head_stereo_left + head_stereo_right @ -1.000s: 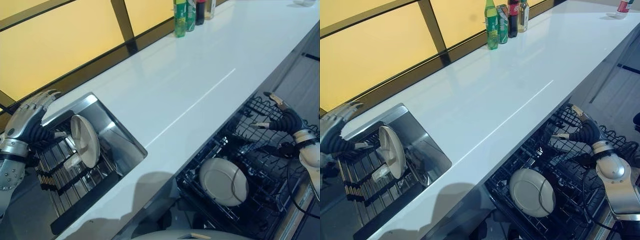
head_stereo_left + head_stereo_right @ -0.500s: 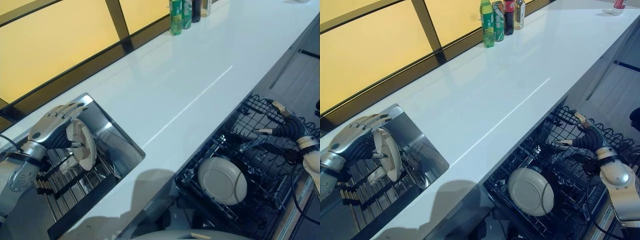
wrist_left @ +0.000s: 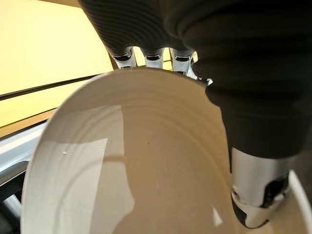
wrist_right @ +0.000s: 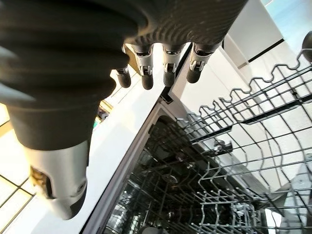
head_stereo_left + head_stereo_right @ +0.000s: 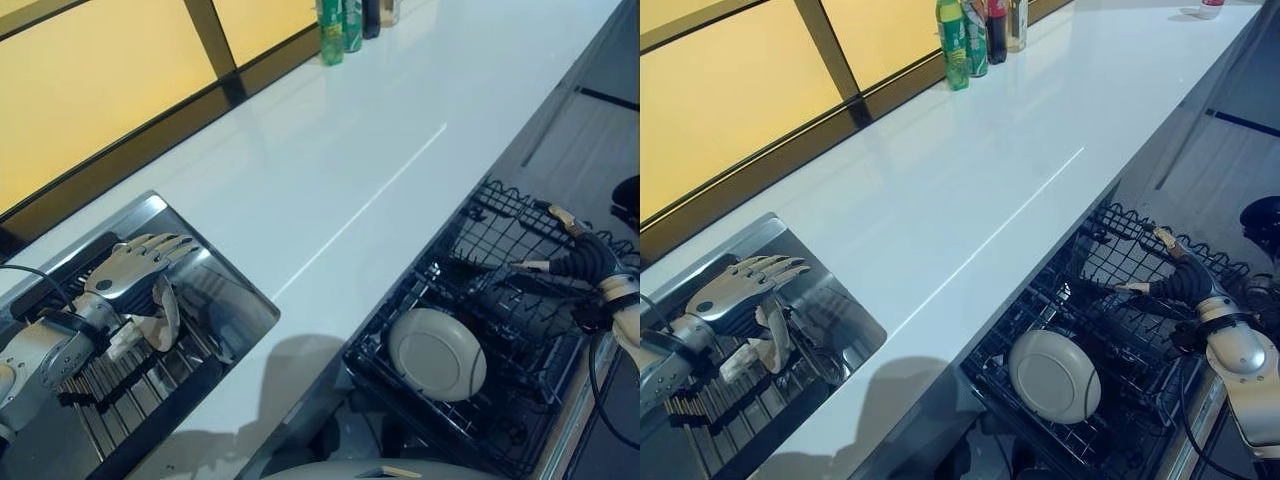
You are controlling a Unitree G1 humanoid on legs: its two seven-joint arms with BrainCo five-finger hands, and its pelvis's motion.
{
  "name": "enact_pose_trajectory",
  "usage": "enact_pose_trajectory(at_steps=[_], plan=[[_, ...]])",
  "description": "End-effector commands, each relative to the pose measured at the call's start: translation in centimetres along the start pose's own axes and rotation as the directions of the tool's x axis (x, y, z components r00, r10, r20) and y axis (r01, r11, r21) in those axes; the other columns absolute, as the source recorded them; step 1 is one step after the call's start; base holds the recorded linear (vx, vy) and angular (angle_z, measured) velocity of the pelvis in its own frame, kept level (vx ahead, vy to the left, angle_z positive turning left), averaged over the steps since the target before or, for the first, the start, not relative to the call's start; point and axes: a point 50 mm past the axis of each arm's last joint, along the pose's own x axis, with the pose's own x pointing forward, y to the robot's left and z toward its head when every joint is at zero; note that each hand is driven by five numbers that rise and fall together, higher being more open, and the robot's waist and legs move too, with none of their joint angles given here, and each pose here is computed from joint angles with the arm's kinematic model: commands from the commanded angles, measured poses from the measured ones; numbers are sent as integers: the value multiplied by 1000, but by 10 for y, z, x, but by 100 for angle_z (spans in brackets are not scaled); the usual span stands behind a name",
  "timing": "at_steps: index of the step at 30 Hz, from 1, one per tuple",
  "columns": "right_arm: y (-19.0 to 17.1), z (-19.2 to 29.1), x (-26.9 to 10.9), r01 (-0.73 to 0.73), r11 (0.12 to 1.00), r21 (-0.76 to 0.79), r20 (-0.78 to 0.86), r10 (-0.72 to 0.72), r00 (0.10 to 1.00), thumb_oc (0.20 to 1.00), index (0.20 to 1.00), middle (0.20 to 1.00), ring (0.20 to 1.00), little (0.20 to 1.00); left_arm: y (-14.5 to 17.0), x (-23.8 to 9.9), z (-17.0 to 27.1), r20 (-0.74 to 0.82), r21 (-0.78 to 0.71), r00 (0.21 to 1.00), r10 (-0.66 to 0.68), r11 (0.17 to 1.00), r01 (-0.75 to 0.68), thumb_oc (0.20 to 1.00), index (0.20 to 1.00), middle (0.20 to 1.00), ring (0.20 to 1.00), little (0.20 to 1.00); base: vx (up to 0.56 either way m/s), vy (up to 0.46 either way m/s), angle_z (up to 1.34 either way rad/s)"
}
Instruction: Pick up plates and place into dishwasher.
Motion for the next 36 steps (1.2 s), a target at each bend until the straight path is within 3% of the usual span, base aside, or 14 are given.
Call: enact_pose_trajectory(at_steps=[1,5,6,8,9,10,28,36], plan=[[-17,22,3,27,998,-53,118,-21,993,1000,1000,1000,1000,1000,33,4,-18,-14,160,1000,24,987,-22,1000,1000,1000,1000,1000,0,0,0],[-16,21,3,23,998,-52,111,-17,994,1000,1000,1000,1000,1000,35,3,-17,-17,212,1000,18,977,-14,1000,1000,1000,1000,1000,23,-5,-1],[-16,20,2,21,998,-52,111,-15,994,1000,1000,1000,1000,1000,35,3,-18,-21,219,1000,14,976,-9,918,918,918,918,918,0,0,0],[-17,20,1,21,999,-49,108,-16,994,1000,1000,1000,1000,1000,39,2,-20,-34,233,999,10,972,-1,529,529,529,529,529,0,0,0],[-16,20,1,20,999,-48,107,-15,994,1000,1000,1000,1000,1000,39,1,-21,-37,235,999,8,972,1,445,445,445,445,445,0,0,0],[-16,19,1,18,999,-48,105,-13,994,1000,1000,1000,1000,1000,38,0,-23,-48,239,999,6,971,5,200,200,200,200,200,0,0,0],[-9,18,-1,19,1000,-23,104,-16,994,1000,1000,1000,1000,1000,38,-8,-28,-63,224,996,70,973,-54,200,200,200,200,200,0,-1,0],[-10,19,-1,87,996,14,119,-88,989,1000,1000,1000,1000,1000,49,-22,-48,-159,261,928,336,921,-289,200,200,200,200,200,-11,-4,2]])
